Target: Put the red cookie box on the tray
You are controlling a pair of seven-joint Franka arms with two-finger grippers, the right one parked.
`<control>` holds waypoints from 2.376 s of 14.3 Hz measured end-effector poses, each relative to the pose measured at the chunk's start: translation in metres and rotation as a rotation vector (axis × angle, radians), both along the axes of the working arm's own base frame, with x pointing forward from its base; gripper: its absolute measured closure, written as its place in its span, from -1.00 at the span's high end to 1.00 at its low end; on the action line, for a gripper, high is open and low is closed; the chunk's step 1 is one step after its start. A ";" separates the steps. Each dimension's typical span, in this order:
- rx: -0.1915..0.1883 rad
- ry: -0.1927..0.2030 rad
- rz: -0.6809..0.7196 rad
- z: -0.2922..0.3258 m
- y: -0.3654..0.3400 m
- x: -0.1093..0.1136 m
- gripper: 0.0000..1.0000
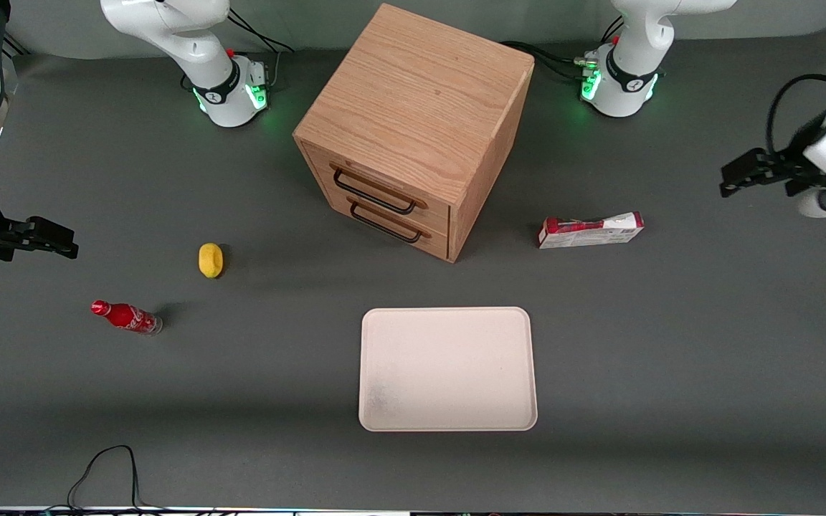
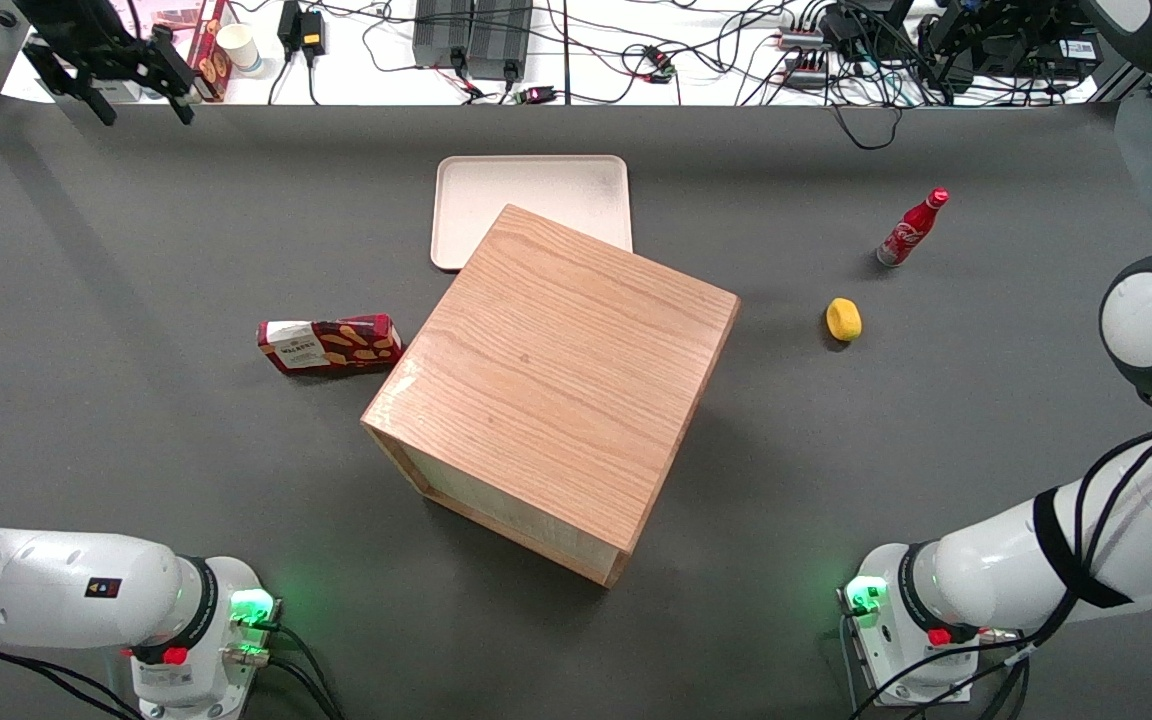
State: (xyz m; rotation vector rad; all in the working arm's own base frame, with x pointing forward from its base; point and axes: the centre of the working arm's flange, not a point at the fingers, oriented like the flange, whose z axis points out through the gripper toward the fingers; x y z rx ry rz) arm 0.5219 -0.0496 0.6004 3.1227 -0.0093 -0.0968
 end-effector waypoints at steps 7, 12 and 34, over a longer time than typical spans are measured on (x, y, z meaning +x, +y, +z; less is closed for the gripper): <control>0.014 -0.020 0.000 -0.025 -0.092 -0.094 1.00; 0.036 0.000 0.072 -0.042 -0.110 -0.114 1.00; 0.005 -0.016 1.623 -0.126 -0.071 -0.098 1.00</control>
